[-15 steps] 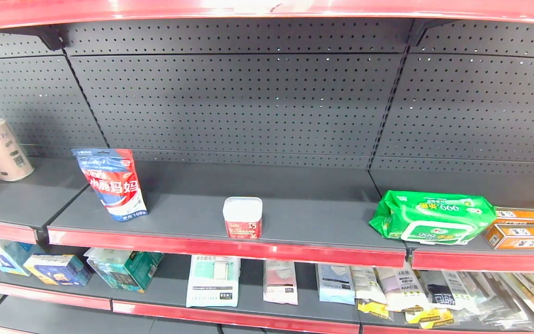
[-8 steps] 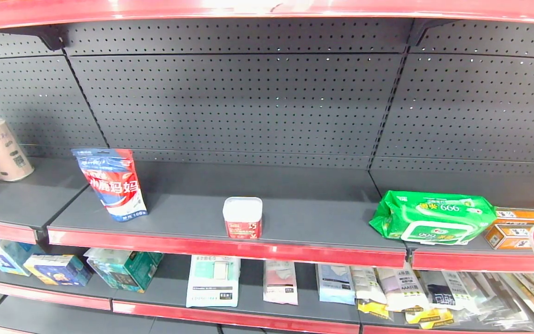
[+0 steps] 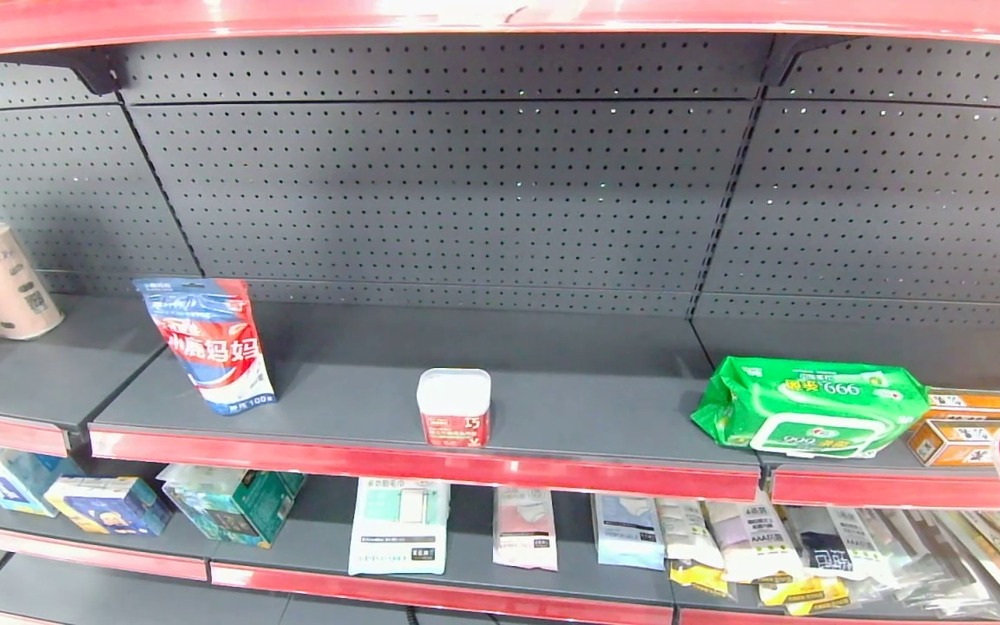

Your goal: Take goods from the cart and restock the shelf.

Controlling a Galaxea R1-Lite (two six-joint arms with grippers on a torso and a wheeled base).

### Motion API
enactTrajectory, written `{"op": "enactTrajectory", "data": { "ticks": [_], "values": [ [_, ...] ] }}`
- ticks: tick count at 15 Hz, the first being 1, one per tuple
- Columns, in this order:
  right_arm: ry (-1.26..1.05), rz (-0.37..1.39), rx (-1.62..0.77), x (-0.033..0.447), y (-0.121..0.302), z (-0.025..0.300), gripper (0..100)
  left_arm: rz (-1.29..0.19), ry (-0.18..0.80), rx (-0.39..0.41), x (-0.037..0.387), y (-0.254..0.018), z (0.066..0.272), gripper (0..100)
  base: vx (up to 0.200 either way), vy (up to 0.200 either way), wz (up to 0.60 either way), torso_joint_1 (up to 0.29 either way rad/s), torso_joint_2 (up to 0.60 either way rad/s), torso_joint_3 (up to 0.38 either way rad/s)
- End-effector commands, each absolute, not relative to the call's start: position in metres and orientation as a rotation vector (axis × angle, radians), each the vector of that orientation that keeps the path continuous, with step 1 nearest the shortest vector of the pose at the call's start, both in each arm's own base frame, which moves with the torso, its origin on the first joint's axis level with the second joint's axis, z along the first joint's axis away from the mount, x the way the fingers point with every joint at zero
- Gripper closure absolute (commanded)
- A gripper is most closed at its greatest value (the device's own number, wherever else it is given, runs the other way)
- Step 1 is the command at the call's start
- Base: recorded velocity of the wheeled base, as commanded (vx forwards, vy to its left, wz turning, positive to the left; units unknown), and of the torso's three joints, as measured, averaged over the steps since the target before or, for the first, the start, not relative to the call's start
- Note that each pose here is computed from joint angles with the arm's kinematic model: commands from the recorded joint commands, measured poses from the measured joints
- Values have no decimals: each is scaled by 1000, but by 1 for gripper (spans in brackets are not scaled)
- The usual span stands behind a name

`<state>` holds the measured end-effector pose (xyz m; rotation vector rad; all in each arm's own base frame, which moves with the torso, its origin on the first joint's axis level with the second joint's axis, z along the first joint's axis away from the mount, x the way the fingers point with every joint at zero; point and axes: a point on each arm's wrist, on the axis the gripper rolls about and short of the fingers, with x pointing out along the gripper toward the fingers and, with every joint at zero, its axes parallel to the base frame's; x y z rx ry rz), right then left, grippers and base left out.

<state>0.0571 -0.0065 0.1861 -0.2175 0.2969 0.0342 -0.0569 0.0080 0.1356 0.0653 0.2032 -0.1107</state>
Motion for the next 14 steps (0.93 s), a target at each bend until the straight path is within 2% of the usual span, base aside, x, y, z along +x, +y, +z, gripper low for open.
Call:
{"op": "enactTrajectory", "data": {
  "ticks": [1, 4, 6, 8, 14],
  "values": [
    [290, 33, -222, 57, -7, 188, 100, -91, 202, 50, -53, 6, 131, 0, 0, 0, 0, 0, 0, 0],
    [276, 34, -234, 57, -6, 191, 100, -103, 163, 29, -46, 6, 132, 0, 0, 0, 0, 0, 0, 0],
    [275, 34, -237, 58, -7, 193, 100, -103, 174, 17, -45, 5, 130, 0, 0, 0, 0, 0, 0, 0],
    [281, 35, -236, 59, -7, 192, 100, -95, 197, 28, -42, 5, 119, 0, 0, 0, 0, 0, 0, 0],
    [281, 35, -236, 57, -6, 190, 100, -92, 227, 32, -40, 5, 111, 0, 0, 0, 0, 0, 0, 0]
  ]
}}
